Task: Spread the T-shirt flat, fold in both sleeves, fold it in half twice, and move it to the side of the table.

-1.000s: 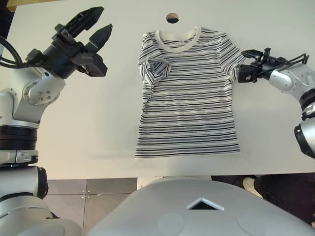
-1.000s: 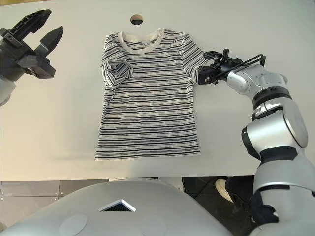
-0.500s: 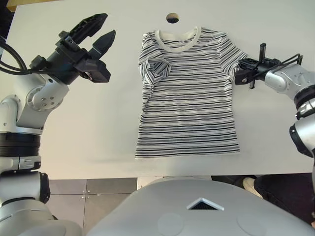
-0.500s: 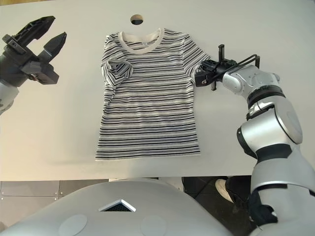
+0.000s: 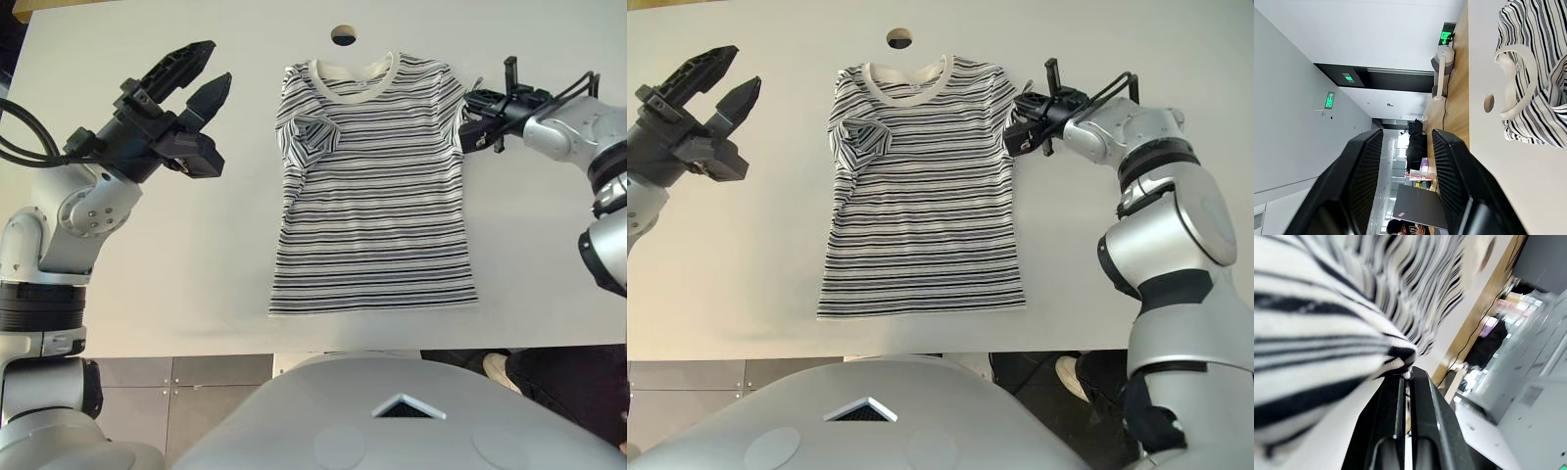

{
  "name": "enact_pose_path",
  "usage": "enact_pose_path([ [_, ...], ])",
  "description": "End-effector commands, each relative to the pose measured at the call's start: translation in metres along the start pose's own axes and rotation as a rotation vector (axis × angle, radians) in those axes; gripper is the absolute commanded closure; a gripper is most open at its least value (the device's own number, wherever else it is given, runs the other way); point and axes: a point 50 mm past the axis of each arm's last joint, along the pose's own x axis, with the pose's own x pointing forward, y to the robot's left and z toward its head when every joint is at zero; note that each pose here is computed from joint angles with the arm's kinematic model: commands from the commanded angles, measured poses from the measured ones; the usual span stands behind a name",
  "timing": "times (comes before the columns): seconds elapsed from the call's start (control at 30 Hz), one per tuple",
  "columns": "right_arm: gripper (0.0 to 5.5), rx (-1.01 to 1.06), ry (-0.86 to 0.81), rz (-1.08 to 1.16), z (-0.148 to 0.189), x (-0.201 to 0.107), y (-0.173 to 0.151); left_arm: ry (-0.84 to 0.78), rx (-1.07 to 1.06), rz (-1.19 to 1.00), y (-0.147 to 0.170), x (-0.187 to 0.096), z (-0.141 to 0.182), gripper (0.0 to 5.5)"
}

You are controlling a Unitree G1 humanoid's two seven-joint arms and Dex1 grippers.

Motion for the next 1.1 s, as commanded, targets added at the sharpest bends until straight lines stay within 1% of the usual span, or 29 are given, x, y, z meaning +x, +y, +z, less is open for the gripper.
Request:
enact_pose_path([
  [0.03, 5.39, -0.092, -0.047, -0.014, 0.005, 0.004, -0.017, 0.02, 0.007, -0.014, -0.002, -0.003, 0.002, 3.61],
  [0.17, 5.39, -0.131, -0.101, -0.018, 0.014, 0.009, -0.021, 0.026, 0.006, -0.013, -0.002, -0.004, 0.003, 3.61],
  [0.3, 5.39, -0.099, -0.187, -0.008, 0.037, 0.019, -0.014, 0.037, 0.005, -0.015, -0.004, -0.007, 0.004, 3.61],
  [0.4, 5.39, -0.063, -0.206, -0.014, 0.048, 0.025, -0.013, 0.044, 0.003, -0.014, -0.005, -0.007, 0.003, 3.61],
  [0.6, 5.39, -0.042, -0.218, 0.007, 0.055, 0.029, -0.009, 0.054, 0.0, -0.011, -0.005, -0.008, 0.002, 3.61],
  [0.73, 4.73, -0.01, -0.213, 0.033, 0.057, 0.03, -0.004, 0.059, -0.007, -0.013, -0.008, -0.01, 0.003, 3.61],
  [0.77, 4.5, -0.007, -0.208, 0.03, 0.056, 0.03, -0.004, 0.06, -0.008, -0.013, -0.008, -0.01, 0.003, 3.61],
  [0.87, 4.04, 0.016, -0.194, -0.019, 0.054, 0.031, -0.012, 0.069, -0.014, -0.017, -0.01, -0.012, 0.003, 3.61],
  [1.0, 3.97, 0.129, -0.216, -0.12, 0.051, 0.027, -0.03, 0.048, -0.025, -0.059, -0.021, -0.01, 0.009, 3.61],
  [1.1, 3.97, 0.216, -0.301, -0.183, 0.045, 0.015, -0.046, 0.011, -0.032, -0.142, -0.034, -0.013, 0.018, 3.61],
])
